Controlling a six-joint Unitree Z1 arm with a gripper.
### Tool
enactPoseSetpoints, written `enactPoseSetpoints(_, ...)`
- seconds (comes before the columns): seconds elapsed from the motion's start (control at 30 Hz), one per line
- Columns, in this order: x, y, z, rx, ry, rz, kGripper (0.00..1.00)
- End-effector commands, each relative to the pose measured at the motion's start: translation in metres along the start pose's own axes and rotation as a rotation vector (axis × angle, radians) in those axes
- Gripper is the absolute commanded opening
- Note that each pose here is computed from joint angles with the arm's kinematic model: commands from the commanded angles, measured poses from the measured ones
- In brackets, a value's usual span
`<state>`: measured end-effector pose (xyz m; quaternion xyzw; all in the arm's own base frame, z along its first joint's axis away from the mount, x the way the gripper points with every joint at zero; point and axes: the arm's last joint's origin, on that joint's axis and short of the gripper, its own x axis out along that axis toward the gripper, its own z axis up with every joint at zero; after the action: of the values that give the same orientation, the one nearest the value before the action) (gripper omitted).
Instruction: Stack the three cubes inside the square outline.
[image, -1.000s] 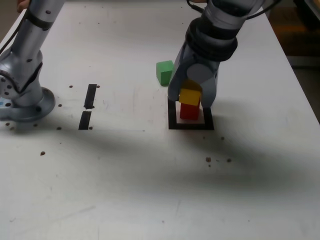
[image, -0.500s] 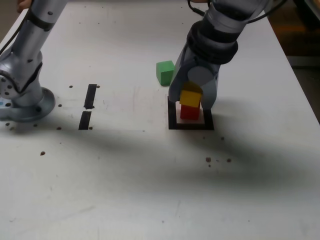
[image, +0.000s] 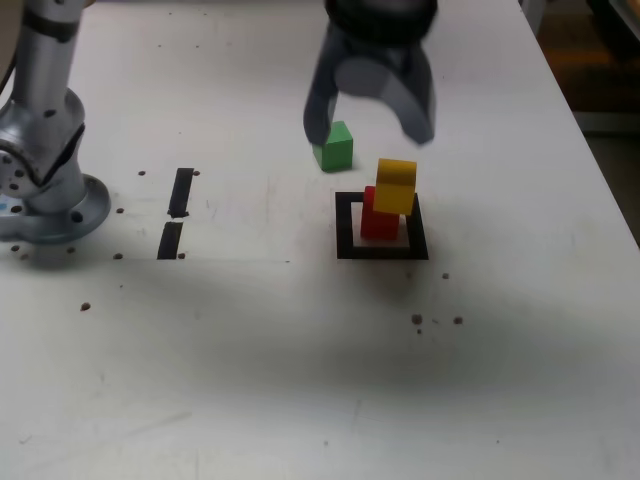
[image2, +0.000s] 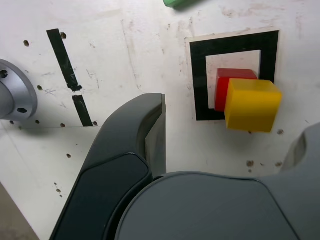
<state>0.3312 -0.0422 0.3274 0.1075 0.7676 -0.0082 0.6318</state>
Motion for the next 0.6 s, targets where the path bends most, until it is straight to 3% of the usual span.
enactPoseSetpoints(0.0,-0.018,0.005,-0.037,-0.011,-0.045,0.014,1.0)
enactPoseSetpoints(0.1,-0.023,0.017,-0.072,-0.023,-0.071,0.031,1.0)
enactPoseSetpoints(0.23,-0.011,0.042,-0.086,-0.04,-0.054,0.031,1.0)
enactPoseSetpoints(0.4,0.022,0.076,-0.067,-0.112,0.002,-0.009,0.99)
enactPoseSetpoints(0.57,0.057,0.094,-0.041,-0.218,-0.016,-0.077,0.99)
